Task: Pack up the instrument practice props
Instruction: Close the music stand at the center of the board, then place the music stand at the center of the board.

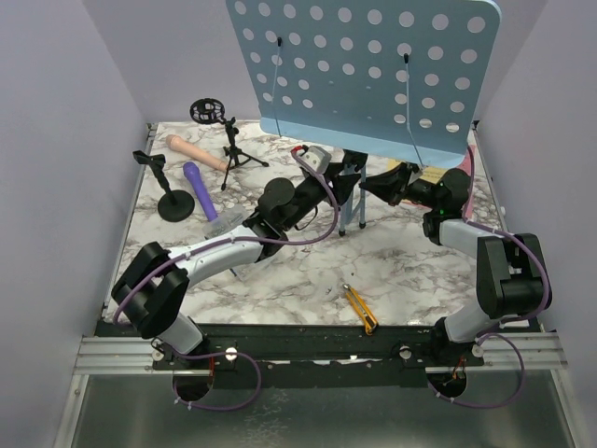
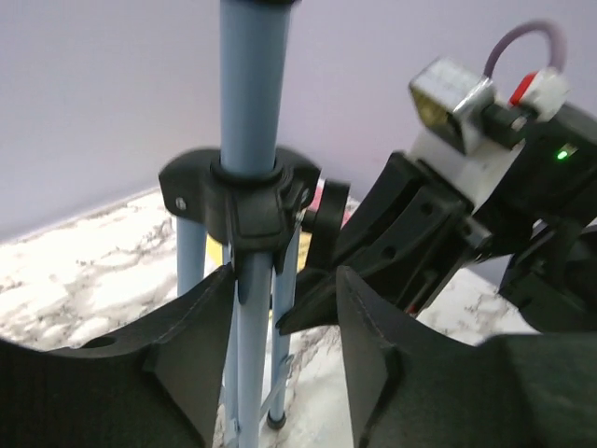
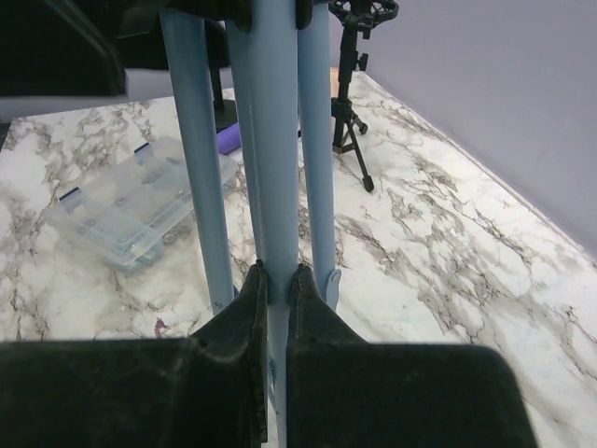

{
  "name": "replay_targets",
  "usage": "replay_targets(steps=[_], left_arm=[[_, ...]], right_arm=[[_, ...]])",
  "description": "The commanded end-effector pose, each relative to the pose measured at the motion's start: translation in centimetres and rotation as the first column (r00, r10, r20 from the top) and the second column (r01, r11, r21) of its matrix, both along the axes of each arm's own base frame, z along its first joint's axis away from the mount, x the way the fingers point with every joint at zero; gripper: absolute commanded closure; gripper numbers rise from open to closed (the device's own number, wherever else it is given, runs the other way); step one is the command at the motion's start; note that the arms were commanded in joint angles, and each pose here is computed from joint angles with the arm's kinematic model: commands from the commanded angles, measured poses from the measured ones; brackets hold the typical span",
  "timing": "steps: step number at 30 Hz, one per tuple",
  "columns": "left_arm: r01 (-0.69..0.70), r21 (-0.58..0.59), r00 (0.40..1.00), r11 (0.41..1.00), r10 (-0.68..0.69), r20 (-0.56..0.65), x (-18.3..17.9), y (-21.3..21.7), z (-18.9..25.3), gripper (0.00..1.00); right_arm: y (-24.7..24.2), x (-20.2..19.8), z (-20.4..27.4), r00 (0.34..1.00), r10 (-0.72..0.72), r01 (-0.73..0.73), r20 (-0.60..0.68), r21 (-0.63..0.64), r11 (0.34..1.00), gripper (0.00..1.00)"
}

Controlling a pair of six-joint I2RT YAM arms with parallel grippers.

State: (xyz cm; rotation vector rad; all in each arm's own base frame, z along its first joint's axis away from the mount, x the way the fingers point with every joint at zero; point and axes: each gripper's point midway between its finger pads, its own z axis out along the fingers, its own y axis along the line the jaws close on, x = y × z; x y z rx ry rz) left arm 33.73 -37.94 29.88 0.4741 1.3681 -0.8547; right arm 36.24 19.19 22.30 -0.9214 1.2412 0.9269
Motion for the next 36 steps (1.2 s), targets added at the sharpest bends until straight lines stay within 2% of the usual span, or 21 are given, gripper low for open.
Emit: replay_targets(steps=[1,5,12,16,25,36], left_arm=[[0.004,-0.061,0.999,0.998,-0.002,0.034,-1.1,1.0,1.9,0.45],[-0.002,-0.075,1.0,0.997,0.004,0.025,-1.5,1.9,2.1,0.3],[-0.017,-0.099,1.0,0.995,0.017,0.0,-1.8,3.7,1.8,0.11],[-0.022,-0.157,1.0,0.987,0.02,-0.017,-1.7,4.9,1.9,0.01],[0.033,-0.326,0.999,0.945,-0.042,-0.021,-1.6,5.6,4.4,0.01],[0.089,-0.363,0.996,0.927,-0.072,0.059,-0.9,4.4,7.0,0.02]], right_arm=[[0.6,-1.0,-2.6,0.991,0.06,-0.062,-0.117,-0.019,0.998,1.0],[0.7,-1.0,-2.6,0.991,0.063,-0.065,-0.12,-0.018,0.998,1.0],[0.6,-0.8,-2.8,0.99,0.059,-0.062,-0.128,-0.022,0.998,1.0],[0.6,-0.9,-2.9,0.99,0.059,-0.063,-0.13,-0.024,0.998,1.0],[0.5,-0.7,-3.1,0.988,0.059,-0.063,-0.14,-0.027,0.998,1.0],[0.6,-0.7,-3.2,0.986,0.068,-0.072,-0.154,-0.023,0.997,1.0]])
